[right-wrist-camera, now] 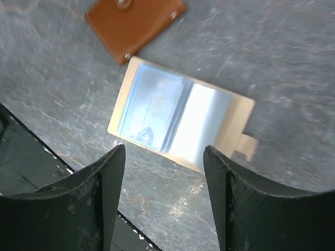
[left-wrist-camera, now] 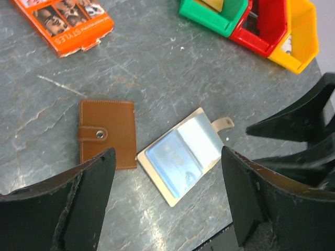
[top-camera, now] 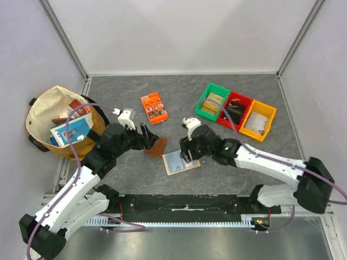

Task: Take the credit cards out of the card holder
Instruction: Remove the credit card from the card holder.

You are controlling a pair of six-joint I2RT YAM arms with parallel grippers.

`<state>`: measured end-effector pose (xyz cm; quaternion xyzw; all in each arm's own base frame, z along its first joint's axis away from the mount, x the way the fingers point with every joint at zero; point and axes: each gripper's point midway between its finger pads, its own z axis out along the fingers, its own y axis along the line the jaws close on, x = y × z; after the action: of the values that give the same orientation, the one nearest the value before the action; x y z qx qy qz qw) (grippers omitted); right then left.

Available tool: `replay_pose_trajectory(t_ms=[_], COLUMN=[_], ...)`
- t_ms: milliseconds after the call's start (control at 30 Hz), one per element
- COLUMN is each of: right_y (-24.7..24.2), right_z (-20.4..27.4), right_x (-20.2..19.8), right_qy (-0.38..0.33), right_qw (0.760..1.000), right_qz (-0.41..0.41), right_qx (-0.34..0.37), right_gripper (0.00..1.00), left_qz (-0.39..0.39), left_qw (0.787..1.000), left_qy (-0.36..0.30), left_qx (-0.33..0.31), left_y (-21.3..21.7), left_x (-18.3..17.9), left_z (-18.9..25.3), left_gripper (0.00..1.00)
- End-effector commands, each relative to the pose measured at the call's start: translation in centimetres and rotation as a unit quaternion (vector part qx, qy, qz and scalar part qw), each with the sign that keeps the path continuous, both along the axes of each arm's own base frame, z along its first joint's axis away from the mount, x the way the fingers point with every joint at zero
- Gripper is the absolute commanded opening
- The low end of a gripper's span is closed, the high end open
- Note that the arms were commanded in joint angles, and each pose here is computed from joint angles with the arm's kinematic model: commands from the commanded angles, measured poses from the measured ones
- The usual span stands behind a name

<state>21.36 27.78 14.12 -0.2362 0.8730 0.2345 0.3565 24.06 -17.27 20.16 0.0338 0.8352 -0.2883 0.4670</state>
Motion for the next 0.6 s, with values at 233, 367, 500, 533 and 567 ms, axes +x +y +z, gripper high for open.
replay_pose_trajectory(t_ms=[233,367,500,533,567], right_y=[5.9,6.8,7.3,7.3,7.1], right_z=[-6.9,-8.4,-9.0,-9.3,-9.6], right_x=[-1.2,-1.6,-1.9,-1.9,-1.9], right_qy=[-0.044,-0.042,-0.047,-0.046,-0.046], right_qw=[0.995,0.993,0.99,0.989,0.988], right_qz=[0.029,0.041,0.05,0.049,0.048], right_qx=[-0.086,-0.107,-0.125,-0.131,-0.14], right_gripper=[0.67,0.65,0.65,0.65,0.65], left_qz=[0.043,0.043,0.042,0.04,0.038], left_qw=[0.998,0.998,0.998,0.998,0.998], left_qy=[-0.03,-0.031,-0.031,-0.03,-0.03], left_qx=[0.029,0.028,0.031,0.03,0.029], left_y=[3.4,3.4,3.5,3.4,3.4], left_x=[-1.9,-2.0,-2.0,-2.1,-2.1], left_z=[-0.6,-0.5,-0.5,-0.6,-0.5], left_gripper=[0.87,0.87,0.87,0.87,0.87])
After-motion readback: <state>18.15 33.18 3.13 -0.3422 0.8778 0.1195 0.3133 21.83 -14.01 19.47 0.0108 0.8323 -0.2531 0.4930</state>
